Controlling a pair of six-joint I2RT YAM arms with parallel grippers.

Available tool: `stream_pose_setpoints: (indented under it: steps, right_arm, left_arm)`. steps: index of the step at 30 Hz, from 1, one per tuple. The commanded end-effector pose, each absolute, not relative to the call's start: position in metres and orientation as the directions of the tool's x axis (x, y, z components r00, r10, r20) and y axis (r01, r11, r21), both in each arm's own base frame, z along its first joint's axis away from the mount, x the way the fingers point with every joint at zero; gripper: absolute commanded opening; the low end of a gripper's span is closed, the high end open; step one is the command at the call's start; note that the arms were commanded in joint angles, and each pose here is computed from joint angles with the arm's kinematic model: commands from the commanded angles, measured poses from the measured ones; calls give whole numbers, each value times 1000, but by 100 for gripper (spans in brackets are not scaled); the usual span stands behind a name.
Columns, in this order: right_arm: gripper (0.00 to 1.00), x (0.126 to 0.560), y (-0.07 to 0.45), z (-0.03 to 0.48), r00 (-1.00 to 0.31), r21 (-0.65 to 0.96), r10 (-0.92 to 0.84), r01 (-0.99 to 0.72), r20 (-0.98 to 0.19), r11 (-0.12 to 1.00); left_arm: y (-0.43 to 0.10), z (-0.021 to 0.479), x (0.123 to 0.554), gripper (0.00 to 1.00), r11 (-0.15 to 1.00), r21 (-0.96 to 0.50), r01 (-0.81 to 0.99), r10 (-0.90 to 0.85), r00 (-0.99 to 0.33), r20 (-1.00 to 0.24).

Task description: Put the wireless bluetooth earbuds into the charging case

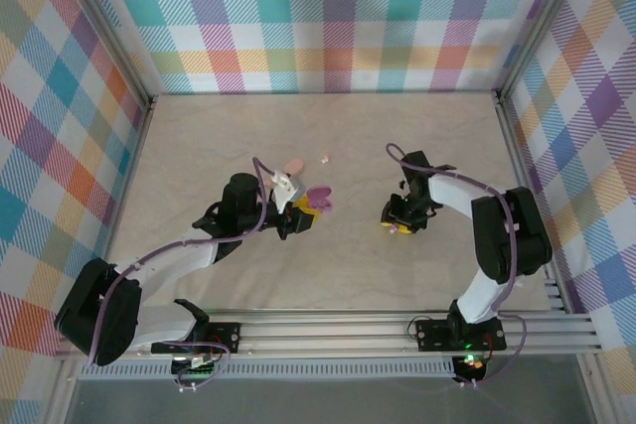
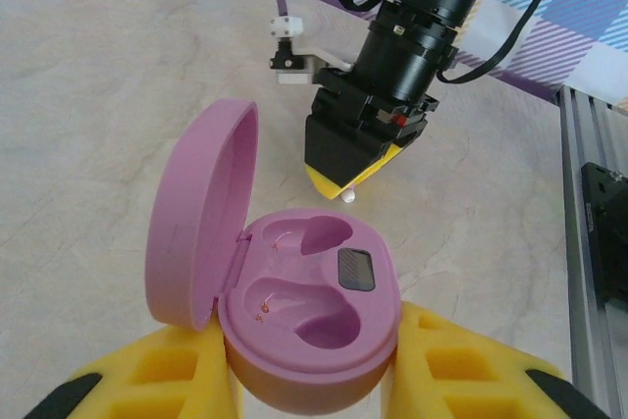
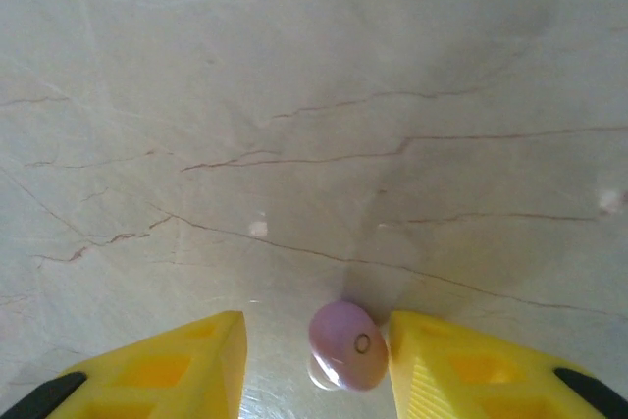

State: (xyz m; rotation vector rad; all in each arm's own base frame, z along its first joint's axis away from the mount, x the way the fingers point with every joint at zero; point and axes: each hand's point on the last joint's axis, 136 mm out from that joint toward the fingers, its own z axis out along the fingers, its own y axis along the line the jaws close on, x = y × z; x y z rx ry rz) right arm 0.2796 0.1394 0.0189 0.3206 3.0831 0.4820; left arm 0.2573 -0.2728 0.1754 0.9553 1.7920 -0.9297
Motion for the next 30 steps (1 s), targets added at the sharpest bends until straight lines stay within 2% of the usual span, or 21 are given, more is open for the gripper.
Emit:
stream_pose_setpoints:
  steps: [1, 9, 30]
  right_arm:
    - [45, 286, 152, 14, -995, 284, 102, 99, 5, 954]
    - [44, 286, 166, 16, -999, 263, 36, 37, 8, 964]
    - [45, 260, 181, 23, -986, 393, 141, 164, 86, 905]
  left_arm:
    - [-268, 177, 256, 3, 427, -180, 886, 228, -299, -927]
    - [-267, 178, 256, 3, 429, -178, 886, 233, -299, -925]
    - [-259, 182, 246, 3, 434, -151, 888, 243, -277, -929]
